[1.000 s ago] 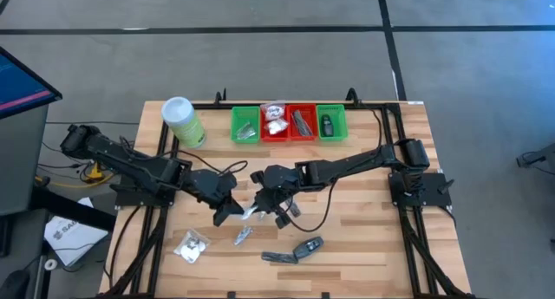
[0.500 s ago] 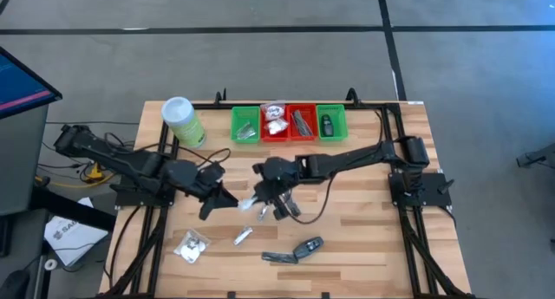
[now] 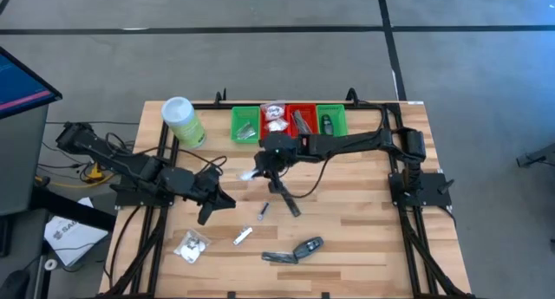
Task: Pick & Place Travel size toiletries
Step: Put the white cotton pack into the left red bin
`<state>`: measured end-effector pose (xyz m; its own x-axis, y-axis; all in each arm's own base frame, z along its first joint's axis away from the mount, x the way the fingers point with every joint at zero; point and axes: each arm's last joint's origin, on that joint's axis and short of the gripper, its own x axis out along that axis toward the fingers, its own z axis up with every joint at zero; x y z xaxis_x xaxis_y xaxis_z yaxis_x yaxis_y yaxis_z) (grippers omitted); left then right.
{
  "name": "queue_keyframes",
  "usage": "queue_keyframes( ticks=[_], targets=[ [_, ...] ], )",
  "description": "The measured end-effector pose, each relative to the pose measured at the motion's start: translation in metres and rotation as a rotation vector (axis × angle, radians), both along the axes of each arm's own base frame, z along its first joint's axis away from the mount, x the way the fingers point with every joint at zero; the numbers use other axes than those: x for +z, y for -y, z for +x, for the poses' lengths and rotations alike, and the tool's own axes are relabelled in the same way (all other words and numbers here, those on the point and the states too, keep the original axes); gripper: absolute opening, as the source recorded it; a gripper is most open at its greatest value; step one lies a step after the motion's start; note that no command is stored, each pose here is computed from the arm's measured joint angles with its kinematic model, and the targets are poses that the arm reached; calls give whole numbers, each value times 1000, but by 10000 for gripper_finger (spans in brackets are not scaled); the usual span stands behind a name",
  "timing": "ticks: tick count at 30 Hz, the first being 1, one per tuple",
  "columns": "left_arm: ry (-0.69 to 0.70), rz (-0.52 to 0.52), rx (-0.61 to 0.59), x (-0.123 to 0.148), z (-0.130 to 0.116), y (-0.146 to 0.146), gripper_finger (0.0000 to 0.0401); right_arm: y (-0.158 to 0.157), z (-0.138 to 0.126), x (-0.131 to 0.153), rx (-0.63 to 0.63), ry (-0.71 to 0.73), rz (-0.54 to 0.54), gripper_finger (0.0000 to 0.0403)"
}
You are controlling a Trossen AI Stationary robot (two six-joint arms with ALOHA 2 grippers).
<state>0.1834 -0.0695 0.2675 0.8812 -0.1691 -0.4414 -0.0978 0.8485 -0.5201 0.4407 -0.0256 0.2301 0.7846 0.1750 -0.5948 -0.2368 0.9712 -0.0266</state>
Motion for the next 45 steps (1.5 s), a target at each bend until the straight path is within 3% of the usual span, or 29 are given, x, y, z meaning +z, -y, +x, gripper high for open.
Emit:
queue_keyframes(
  ticks=[23, 45],
  targets=[
    [51, 27, 104, -49, -3, -5, 50, 106, -25, 2, -318, -51, 100, 9],
    [107, 61, 127, -62, -5, -7, 44, 197, -64, 3, -536, -21, 114, 9]
  ],
)
